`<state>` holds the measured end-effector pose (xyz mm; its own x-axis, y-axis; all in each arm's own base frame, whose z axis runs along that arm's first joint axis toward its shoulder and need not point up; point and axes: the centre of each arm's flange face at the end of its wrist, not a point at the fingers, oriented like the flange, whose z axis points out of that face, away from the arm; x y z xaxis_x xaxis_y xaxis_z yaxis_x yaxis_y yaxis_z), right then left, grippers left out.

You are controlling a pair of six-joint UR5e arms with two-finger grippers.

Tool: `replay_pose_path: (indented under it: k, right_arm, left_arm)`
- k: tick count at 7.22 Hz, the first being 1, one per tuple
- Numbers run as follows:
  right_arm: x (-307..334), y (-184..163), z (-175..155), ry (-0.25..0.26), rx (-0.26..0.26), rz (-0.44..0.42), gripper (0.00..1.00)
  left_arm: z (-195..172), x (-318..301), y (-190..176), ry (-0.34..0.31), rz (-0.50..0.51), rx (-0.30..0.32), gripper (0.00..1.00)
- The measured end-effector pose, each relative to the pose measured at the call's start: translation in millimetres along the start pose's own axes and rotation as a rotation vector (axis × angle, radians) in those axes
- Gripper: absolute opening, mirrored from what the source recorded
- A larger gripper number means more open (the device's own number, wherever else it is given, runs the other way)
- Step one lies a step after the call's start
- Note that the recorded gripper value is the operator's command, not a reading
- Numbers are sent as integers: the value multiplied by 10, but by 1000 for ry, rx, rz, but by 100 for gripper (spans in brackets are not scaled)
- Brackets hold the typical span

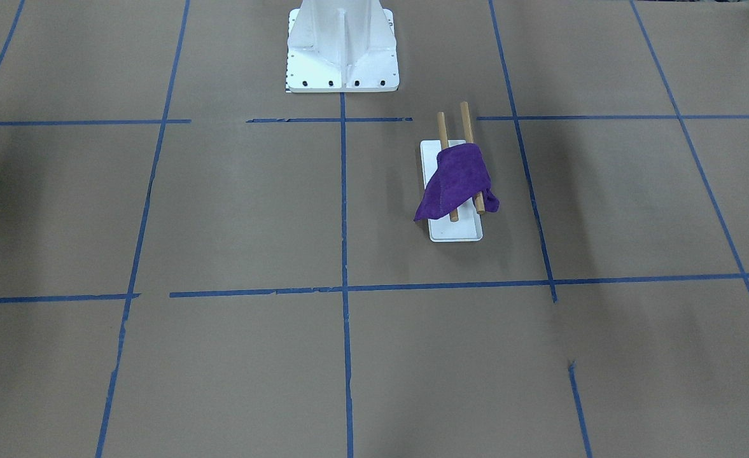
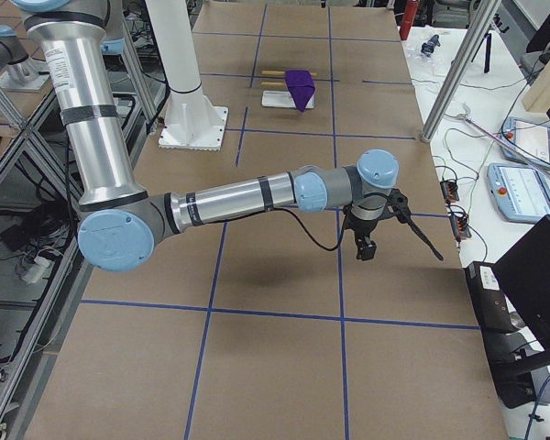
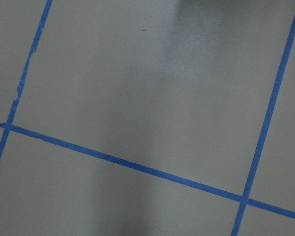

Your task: Hang towel on rack

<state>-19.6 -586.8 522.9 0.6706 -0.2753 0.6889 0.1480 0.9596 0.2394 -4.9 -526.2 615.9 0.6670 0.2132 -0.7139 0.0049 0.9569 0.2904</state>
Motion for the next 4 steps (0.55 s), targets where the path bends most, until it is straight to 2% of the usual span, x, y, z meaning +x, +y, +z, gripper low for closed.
replay_pose_path:
  k: [2, 4]
  right_arm:
    - [3, 17, 18, 11, -12, 8, 100]
    - [86, 106, 115, 10, -32, 23, 100]
  left_arm:
    - [31, -5, 30, 4, 5, -4, 100]
    - [70, -32, 106, 46, -46, -57, 100]
